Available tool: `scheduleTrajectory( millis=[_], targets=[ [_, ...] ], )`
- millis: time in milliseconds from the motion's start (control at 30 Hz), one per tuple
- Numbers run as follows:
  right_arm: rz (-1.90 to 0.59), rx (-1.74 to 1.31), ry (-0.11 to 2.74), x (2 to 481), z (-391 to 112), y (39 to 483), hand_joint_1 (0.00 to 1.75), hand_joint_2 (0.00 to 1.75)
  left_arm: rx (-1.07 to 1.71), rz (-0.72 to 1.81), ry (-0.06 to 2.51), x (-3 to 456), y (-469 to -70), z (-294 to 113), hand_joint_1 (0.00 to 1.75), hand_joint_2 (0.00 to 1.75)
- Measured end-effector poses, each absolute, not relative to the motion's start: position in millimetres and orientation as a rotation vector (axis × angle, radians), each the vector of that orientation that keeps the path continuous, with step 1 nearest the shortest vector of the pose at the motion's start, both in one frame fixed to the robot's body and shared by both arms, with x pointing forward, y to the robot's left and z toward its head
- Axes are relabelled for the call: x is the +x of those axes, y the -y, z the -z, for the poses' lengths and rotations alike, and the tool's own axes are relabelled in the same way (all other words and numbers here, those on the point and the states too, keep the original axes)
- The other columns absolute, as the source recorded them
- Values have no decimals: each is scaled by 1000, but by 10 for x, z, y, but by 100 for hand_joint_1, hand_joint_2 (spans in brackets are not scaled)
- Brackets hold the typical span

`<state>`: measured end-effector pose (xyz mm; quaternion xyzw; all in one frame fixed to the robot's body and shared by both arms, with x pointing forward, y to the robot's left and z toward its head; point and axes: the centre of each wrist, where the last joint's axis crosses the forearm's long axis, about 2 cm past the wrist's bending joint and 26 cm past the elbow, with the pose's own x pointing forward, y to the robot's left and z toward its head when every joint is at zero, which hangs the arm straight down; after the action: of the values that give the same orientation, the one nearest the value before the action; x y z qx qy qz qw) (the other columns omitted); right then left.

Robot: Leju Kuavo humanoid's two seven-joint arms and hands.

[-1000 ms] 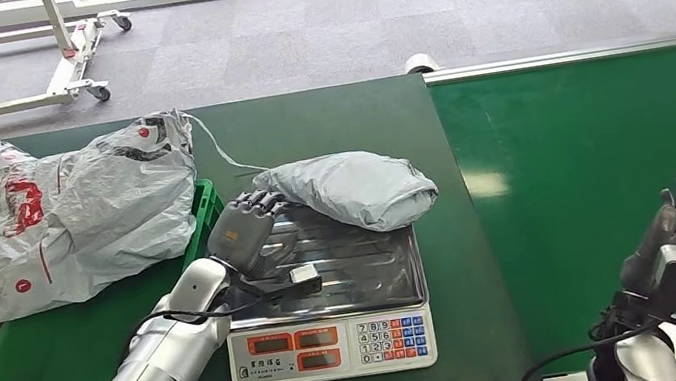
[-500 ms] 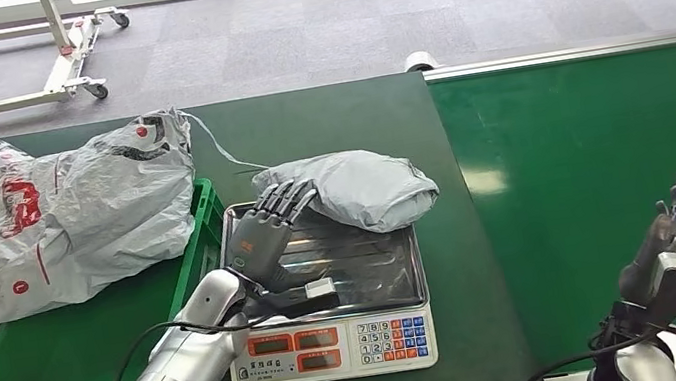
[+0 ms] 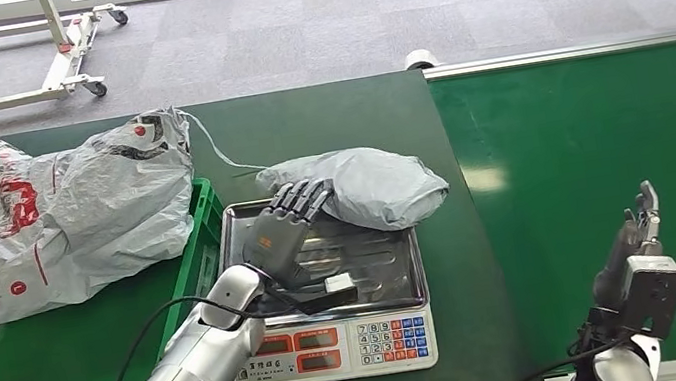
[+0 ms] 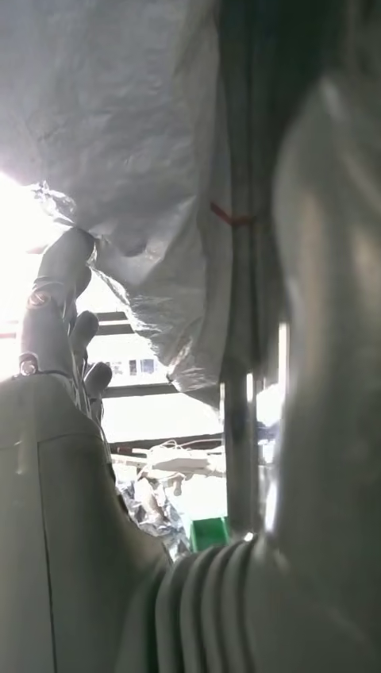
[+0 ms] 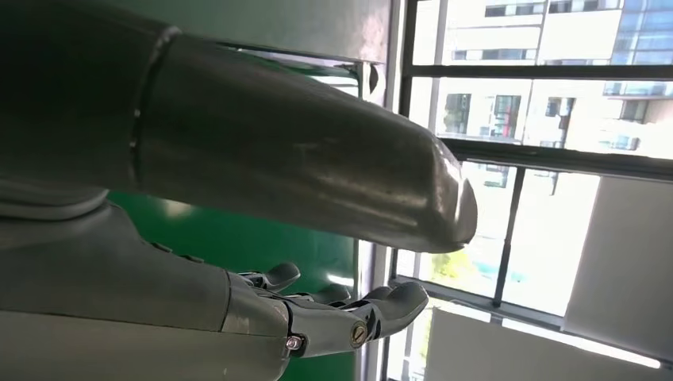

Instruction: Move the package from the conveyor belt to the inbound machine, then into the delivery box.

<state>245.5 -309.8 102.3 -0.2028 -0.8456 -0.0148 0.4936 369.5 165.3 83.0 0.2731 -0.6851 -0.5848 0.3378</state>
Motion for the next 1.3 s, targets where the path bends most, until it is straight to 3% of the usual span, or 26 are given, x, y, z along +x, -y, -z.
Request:
scheduleTrajectory(
  millis=[33, 467, 1200, 1267, 1300],
  targets=[
    [32, -483, 2045, 2458, -1006, 3081, 0, 0, 727, 1511, 1788, 3712, -1660, -847, 0, 0],
    [-1, -401, 2022, 2576, -922, 2914, 0, 0, 879, 1388, 1857, 3912, -1823, -1050, 0, 0],
    [-39, -247, 1948, 2654, -669, 2619, 0, 0, 801, 1506, 1762, 3882, -1747, -1000, 0, 0],
    [-32, -239, 1935, 2642, -639, 2596, 0, 0, 805, 1511, 1763, 3889, -1739, -1011, 0, 87],
    [-30, -235, 1927, 2636, -621, 2588, 0, 0, 806, 1513, 1766, 3896, -1730, -1023, 0, 87]
  ],
)
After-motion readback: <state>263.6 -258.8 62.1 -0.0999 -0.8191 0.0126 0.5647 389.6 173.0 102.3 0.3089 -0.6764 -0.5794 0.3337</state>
